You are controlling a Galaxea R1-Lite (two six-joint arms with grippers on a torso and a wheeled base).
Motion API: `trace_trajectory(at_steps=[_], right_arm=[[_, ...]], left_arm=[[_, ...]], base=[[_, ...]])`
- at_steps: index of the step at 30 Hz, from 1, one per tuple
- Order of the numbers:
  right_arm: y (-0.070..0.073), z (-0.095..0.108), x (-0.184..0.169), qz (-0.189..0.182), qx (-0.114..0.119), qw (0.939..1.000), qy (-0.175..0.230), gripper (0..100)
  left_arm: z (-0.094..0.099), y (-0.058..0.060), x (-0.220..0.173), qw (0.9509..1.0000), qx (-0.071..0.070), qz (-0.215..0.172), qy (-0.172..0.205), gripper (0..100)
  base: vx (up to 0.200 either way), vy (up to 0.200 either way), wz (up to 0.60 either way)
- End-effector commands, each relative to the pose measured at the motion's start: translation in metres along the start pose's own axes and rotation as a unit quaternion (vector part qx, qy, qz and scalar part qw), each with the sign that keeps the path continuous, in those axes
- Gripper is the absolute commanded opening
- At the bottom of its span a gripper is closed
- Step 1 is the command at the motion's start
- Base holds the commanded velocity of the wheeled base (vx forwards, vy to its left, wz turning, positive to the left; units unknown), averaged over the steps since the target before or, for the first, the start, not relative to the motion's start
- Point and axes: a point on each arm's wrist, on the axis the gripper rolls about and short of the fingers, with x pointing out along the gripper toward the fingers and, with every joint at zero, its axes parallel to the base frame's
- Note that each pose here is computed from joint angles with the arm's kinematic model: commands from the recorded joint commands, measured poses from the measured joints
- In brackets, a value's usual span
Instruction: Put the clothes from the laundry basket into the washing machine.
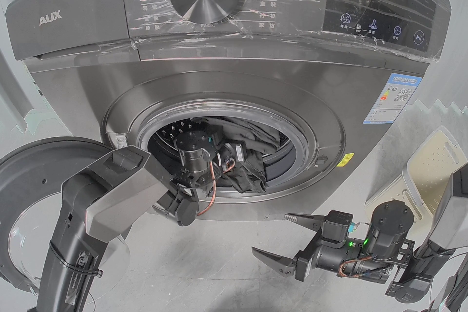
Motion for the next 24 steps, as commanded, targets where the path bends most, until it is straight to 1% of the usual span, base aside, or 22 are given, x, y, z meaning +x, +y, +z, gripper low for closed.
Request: trace_trajectory(at_steps=[1,2,3,5,6,10,11,14,16,19,20,22,24], right_arm=[[0.0,0.002,0.003,0.002,-0.001,1.0,-0.006,100],[0.0,0.003,0.003,0.002,-0.001,1.0,-0.008,100],[0.001,0.003,0.004,0.003,-0.001,1.0,-0.009,100],[0.001,0.003,0.004,0.003,-0.001,1.0,-0.009,100],[0.001,0.004,0.004,0.003,-0.001,0.9999,-0.01,100],[0.002,0.004,0.004,0.006,-0.002,0.9999,-0.011,100],[0.004,0.004,0.005,0.009,-0.002,0.9999,-0.011,100],[0.004,0.004,0.005,0.009,-0.002,0.9999,-0.012,100],[0.004,0.004,0.005,0.01,-0.002,0.9999,-0.012,100],[0.004,0.004,0.005,0.009,-0.002,0.9999,-0.012,100],[0.004,0.004,0.005,0.009,-0.002,0.9999,-0.012,100],[0.004,0.004,0.005,0.009,-0.002,0.9999,-0.012,100],[0.004,0.004,0.005,0.009,-0.002,0.9999,-0.011,100]], left_arm=[[0.011,0.021,0.033,0.9944,-0.011,0.059,-0.087,0],[0.02,0.023,0.038,0.9923,-0.018,0.064,-0.104,0],[0.025,0.025,0.039,0.9913,-0.021,0.065,-0.113,0],[0.028,0.026,0.04,0.9907,-0.021,0.066,-0.117,0],[0.033,0.028,0.04,0.9899,-0.02,0.065,-0.125,0],[0.036,0.031,0.043,0.9885,-0.017,0.061,-0.137,0],[0.04,0.031,0.046,0.9873,-0.017,0.057,-0.147,0],[0.038,0.032,0.05,0.9866,-0.019,0.058,-0.152,0],[0.032,0.033,0.049,0.9878,-0.018,0.061,-0.142,0],[0.022,0.033,0.043,0.991,-0.016,0.058,-0.12,0],[0.019,0.03,0.041,0.9918,-0.021,0.053,-0.114,100],[0.02,0.024,0.033,0.9936,-0.028,0.039,-0.103,100],[0.019,0.018,0.023,0.9964,-0.028,0.013,-0.079,100]], base=[[0.0,0.0,0.0],[0.0,0.0,0.0],[0.0,0.0,0.0],[0.0,0.0,0.0],[0.0,0.0,0.0],[0.0,0.0,0.0],[0.0,0.0,0.0],[0.0,0.0,0.0],[0.0,0.0,0.0],[0.0,0.0,0.0],[0.0,0.0,0.0],[0.0,0.0,0.0],[0.0,0.0,0.0]])
